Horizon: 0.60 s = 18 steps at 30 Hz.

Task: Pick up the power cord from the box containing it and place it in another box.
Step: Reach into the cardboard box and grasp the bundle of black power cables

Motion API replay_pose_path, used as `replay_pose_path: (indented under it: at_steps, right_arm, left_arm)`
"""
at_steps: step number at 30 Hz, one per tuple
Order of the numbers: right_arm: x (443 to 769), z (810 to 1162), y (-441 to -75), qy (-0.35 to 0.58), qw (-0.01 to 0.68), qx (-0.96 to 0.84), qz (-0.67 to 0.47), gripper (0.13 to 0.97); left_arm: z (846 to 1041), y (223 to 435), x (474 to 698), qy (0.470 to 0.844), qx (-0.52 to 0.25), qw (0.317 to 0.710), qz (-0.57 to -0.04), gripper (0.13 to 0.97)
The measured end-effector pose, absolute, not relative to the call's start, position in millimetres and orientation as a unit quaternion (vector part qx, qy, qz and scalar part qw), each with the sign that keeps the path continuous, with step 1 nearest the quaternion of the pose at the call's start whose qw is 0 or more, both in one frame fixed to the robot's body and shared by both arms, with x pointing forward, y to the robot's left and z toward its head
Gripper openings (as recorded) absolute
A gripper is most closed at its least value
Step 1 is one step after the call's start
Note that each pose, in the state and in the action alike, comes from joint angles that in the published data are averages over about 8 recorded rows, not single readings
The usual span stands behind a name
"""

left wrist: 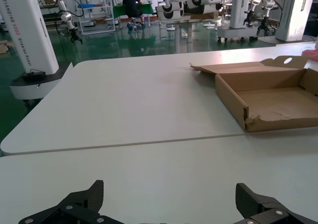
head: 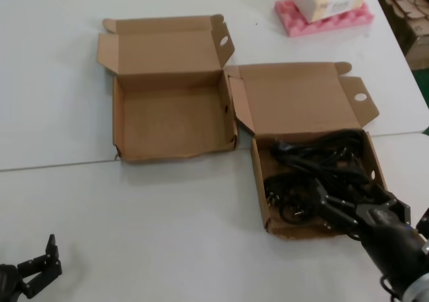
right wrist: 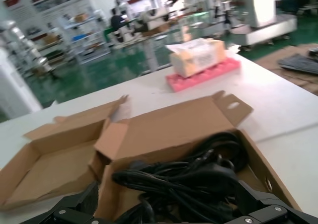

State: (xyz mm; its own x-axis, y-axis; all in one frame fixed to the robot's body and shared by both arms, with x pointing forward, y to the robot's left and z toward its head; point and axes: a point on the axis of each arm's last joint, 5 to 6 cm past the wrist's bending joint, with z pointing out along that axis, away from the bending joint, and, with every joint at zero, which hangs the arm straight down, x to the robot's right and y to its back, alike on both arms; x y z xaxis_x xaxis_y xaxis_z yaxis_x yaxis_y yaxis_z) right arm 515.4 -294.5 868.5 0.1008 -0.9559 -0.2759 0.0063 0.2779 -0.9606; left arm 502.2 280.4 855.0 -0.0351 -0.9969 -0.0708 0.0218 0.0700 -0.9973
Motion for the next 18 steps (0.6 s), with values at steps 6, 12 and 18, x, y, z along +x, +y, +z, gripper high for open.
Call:
replay_pose_path:
  at_steps: [6,12,18]
  right_arm:
    - [513.8,893.8,-317.2,0.486,0.591,-0.485,-0.424,0.966]
    - [528.1,915.2,-333.2,0.438,0.573,-0.531,-0.445,0.966]
    - [555.1,914.1,-330.1,0.417,0.564,-0.575,-0.421,0.966]
  left_arm:
    - [855.0,280.4,502.2,0.521,-0.468,0.513,-0.496,0.931]
    - [855.0,280.4,502.2,0.521,-0.468,0.513,-0.496,0.868]
    - [855.0,280.4,502.2,0.521,-0.468,0.513,-0.496,0.831]
